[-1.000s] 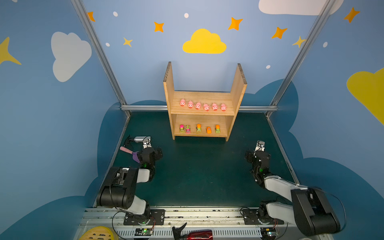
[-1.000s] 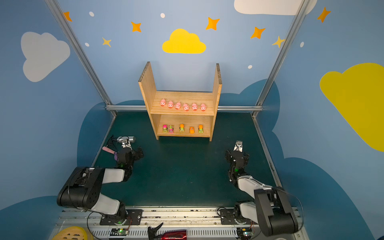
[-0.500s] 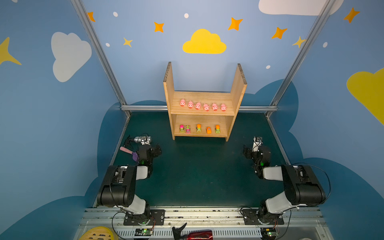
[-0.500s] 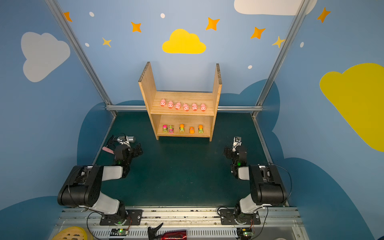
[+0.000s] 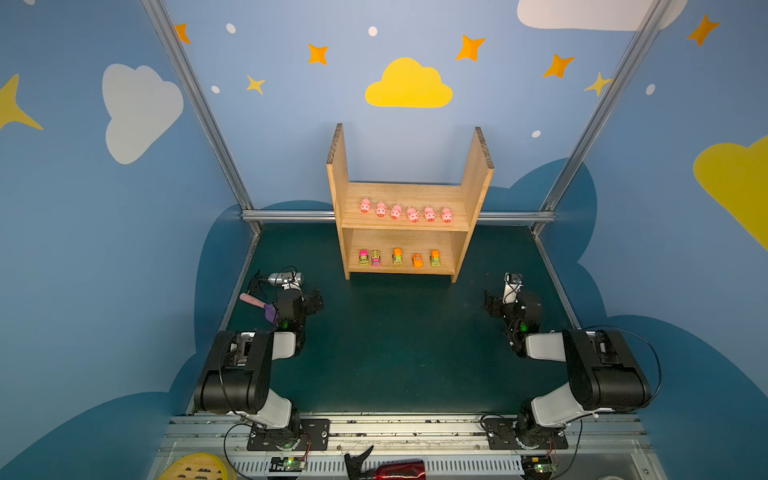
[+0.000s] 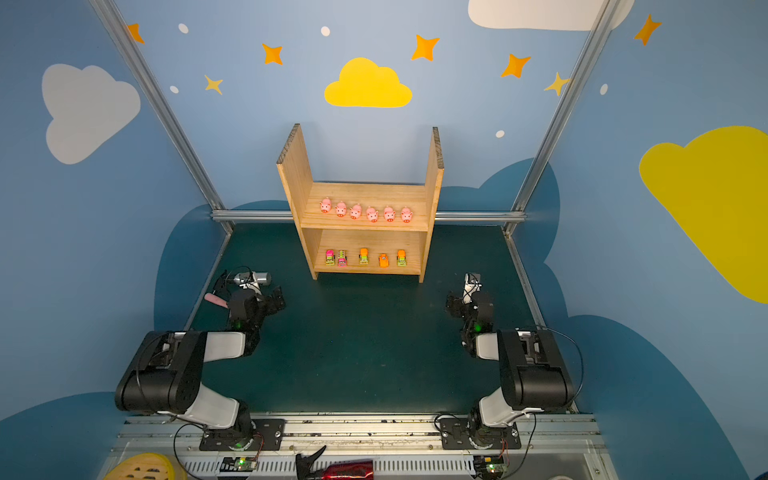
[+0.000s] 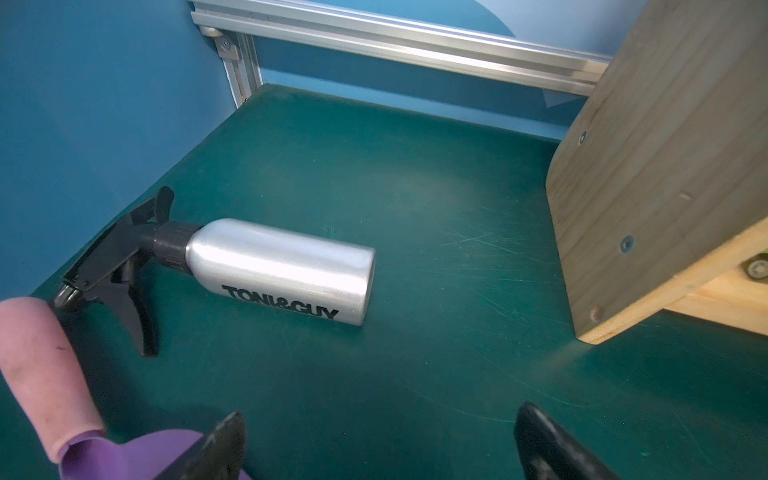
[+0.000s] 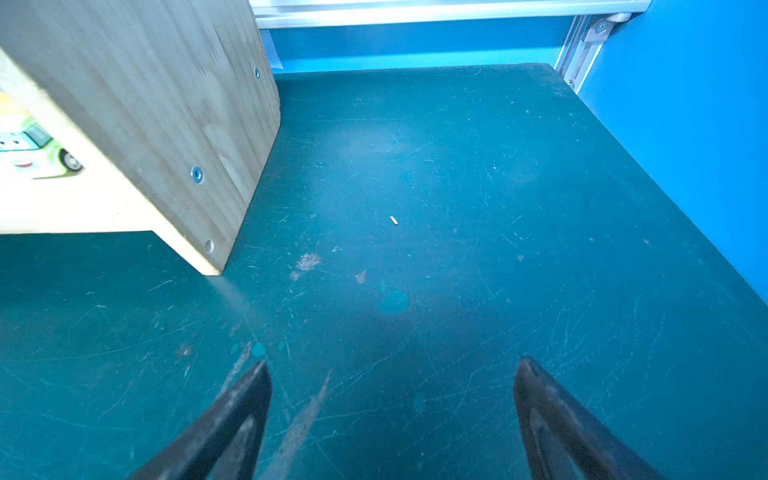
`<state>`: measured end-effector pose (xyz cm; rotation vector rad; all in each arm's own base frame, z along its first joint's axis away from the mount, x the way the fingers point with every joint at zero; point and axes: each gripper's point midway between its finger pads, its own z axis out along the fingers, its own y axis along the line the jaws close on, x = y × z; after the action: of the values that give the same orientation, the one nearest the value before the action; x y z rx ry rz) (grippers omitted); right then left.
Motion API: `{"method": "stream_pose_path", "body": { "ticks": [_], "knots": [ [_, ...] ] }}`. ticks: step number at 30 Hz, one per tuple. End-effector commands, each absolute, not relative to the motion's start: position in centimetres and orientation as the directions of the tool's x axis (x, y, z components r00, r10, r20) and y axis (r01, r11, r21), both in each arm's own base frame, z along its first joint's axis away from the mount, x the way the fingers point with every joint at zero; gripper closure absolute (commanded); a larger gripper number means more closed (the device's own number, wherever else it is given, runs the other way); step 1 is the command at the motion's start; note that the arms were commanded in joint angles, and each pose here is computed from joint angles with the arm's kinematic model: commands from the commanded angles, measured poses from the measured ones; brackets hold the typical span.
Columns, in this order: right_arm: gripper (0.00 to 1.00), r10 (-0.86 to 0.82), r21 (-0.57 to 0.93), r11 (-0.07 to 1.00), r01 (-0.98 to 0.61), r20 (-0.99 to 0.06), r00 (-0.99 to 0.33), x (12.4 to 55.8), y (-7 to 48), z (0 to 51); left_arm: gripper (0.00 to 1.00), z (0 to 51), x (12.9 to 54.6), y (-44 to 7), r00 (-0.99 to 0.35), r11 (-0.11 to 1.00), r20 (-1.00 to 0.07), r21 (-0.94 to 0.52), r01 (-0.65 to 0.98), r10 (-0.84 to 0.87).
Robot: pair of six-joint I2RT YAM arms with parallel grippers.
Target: Place and organize the plastic toys onto the shelf
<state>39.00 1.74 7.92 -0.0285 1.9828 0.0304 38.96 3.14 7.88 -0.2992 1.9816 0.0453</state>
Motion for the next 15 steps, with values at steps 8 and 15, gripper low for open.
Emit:
{"method": "stream_pose_path", "body": {
  "ticks": [8,15],
  "knots": [
    [0.10,-0.014,0.002,0.999,-0.043,-0.927,-0.376,39.37,1.87,8.95,0.00,8.14,39.13,3.04,-0.383,0.967,-0.902,-0.118,-0.226,-0.200],
    [0.10,-0.014,0.002,0.999,-0.043,-0.927,-0.375,39.39,1.85,8.97,0.00,8.12,39.11,3.13,-0.383,0.966,-0.902,-0.118,-0.229,-0.201]
  ]
}}
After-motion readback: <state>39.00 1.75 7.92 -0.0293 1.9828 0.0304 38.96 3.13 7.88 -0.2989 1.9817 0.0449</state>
